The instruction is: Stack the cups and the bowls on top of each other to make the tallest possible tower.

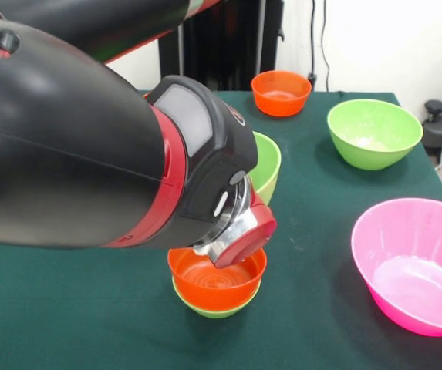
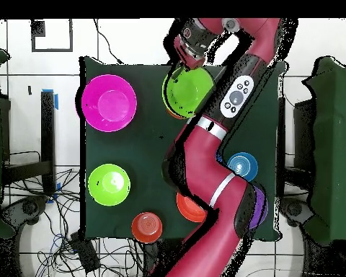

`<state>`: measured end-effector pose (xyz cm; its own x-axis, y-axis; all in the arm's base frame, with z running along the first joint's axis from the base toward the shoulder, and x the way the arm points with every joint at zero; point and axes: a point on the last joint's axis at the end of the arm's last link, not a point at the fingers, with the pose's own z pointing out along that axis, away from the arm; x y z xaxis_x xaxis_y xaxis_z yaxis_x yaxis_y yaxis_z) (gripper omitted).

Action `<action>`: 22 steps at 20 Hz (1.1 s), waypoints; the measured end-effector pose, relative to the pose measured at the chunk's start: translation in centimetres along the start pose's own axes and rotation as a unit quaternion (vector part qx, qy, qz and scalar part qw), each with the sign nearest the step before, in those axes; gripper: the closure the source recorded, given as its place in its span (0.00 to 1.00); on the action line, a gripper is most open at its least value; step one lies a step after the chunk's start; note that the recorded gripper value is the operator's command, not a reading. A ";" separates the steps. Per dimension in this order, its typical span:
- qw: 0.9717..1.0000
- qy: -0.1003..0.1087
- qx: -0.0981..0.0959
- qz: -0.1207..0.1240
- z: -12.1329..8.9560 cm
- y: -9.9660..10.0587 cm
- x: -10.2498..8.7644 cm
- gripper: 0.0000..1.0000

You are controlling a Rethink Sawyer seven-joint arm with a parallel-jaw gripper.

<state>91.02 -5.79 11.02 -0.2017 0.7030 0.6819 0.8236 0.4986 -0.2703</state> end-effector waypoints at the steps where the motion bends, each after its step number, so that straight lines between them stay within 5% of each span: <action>1: 1.000 0.002 0.000 0.003 0.1 0.0 0.0 1.00; 22: 0.999 -0.003 0.019 0.047 1.2 0.1 -1.3 1.00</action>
<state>90.70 -6.00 9.28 -0.1274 0.7506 0.6484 0.8183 0.4489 -0.3588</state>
